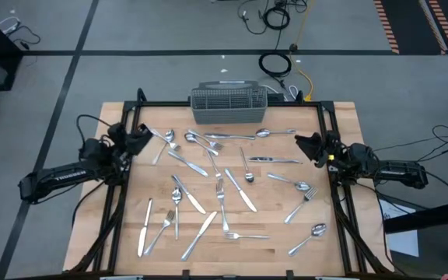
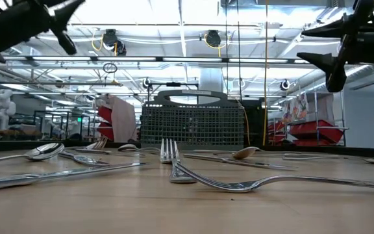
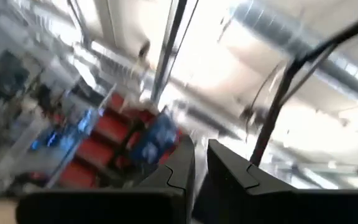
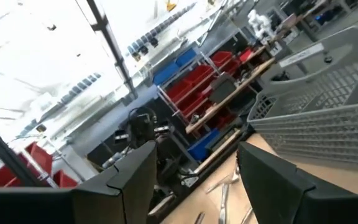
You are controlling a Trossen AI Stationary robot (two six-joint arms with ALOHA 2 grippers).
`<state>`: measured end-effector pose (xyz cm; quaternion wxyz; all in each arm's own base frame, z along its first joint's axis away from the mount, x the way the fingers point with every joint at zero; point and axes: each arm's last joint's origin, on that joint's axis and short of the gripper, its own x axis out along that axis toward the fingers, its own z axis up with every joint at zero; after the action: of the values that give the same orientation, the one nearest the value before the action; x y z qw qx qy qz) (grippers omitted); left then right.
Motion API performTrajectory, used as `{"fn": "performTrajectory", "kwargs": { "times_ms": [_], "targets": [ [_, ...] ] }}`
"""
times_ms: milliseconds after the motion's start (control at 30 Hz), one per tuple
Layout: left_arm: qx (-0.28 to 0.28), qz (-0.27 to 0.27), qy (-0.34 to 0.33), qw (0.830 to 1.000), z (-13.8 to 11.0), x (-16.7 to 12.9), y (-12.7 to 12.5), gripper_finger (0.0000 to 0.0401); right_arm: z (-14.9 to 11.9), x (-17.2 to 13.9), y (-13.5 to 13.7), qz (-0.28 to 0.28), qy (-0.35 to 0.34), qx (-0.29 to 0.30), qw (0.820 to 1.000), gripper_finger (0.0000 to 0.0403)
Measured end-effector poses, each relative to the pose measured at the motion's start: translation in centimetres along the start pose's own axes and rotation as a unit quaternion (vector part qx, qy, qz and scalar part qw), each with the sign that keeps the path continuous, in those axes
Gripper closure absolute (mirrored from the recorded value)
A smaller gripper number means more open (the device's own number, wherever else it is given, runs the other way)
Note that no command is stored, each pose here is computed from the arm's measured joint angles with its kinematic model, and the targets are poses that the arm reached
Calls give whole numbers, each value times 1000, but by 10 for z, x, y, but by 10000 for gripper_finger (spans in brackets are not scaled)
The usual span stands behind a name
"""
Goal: Sort silverware
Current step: Put the silver fork into the silverware organizer
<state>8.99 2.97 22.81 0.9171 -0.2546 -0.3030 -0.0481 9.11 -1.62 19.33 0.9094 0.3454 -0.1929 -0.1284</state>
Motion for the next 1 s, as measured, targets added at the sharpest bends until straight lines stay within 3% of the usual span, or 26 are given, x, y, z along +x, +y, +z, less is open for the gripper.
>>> {"fn": "performTrajectory", "kwargs": {
  "times_ms": [133,300,467,533,667,800,1000],
  "targets": [
    [-2,-1,-64,998,9,0,-5,349,2,0,0,-15,-22,-11,1000,190],
    [3,-13,-88,996,13,-1,-8,349,2,0,0,-15,-21,-14,1000,190],
    [63,47,-132,988,15,-1,-5,349,1,0,-1,-18,-17,-18,1000,190],
    [96,78,-100,987,13,2,-1,349,1,0,-1,-18,-16,-18,1000,190],
    [108,187,42,975,17,24,3,349,1,0,-1,-18,-15,-19,1000,190],
    [159,256,218,928,36,52,-5,349,1,0,-1,-19,-13,-43,999,190],
    [239,322,473,784,42,80,1,349,-1,0,-3,-30,-2,-72,997,190]
  ]
}}
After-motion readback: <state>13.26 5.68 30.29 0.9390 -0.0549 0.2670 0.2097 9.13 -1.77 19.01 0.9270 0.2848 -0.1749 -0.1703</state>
